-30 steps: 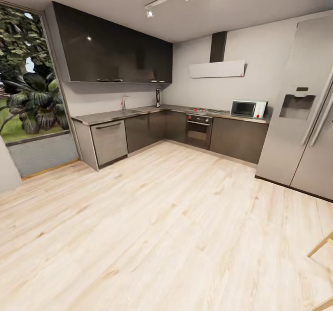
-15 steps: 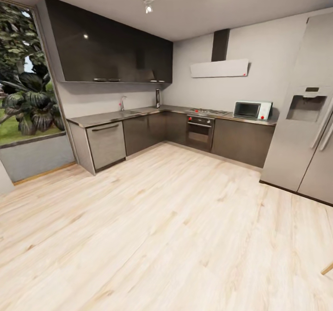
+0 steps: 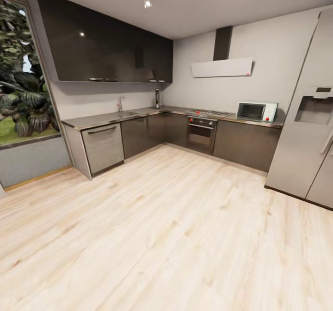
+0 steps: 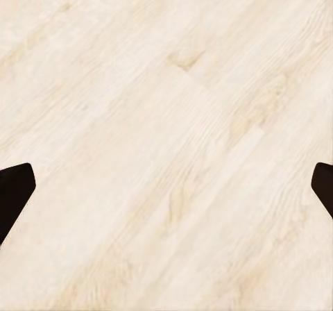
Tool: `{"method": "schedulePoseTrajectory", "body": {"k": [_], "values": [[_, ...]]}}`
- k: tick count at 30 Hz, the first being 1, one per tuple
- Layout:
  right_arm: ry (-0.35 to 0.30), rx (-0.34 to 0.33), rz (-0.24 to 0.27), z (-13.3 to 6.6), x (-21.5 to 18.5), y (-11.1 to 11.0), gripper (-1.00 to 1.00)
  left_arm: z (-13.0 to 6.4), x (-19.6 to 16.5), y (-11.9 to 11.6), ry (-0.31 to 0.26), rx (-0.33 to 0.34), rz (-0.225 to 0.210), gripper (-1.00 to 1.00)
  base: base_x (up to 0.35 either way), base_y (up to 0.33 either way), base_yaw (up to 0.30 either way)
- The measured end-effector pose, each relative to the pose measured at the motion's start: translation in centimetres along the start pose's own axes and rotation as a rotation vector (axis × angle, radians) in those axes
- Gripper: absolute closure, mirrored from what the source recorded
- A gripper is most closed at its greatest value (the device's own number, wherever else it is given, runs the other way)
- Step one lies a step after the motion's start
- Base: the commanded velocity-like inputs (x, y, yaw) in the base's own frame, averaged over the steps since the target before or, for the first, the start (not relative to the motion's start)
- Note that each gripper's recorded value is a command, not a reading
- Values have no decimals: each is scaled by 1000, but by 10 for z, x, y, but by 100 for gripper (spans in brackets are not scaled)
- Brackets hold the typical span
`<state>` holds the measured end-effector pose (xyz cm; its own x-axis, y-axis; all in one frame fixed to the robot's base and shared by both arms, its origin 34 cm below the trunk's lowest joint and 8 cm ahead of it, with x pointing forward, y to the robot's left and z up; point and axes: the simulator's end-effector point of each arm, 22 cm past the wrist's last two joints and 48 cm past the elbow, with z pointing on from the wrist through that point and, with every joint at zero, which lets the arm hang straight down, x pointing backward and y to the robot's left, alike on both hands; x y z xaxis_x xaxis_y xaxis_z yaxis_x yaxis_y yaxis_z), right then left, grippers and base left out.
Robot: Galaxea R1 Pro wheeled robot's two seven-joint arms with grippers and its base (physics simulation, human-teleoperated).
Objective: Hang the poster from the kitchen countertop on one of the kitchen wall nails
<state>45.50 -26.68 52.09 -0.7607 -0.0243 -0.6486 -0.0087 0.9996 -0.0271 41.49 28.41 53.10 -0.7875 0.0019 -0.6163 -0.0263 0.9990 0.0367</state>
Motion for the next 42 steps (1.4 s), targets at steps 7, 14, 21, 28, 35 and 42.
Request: {"method": "schedulePoseTrajectory", "body": {"k": [7, 14, 21, 28, 35, 42], "values": [[0, 0, 0, 0, 0, 0, -100, 0, 0, 0, 0, 0, 0, -100, 337, 0, 0], [0, 0, 1, 0, 0, 0, -100, 0, 0, 0, 0, 0, 0, -100, 337, 0, 0], [0, 1, 1, 0, 0, 0, -100, 0, 0, 0, 0, 0, 0, -100, 337, 0, 0], [0, 1, 1, 0, 0, -1, -100, 0, 0, 0, 0, 0, 0, -100, 337, 0, 0], [0, 1, 1, 0, 0, 0, -100, 0, 0, 0, 1, 0, 0, -100, 337, 0, 0], [0, 1, 1, 0, 0, 0, -100, 0, 0, 0, 0, 0, 0, -100, 337, 0, 0]]}}
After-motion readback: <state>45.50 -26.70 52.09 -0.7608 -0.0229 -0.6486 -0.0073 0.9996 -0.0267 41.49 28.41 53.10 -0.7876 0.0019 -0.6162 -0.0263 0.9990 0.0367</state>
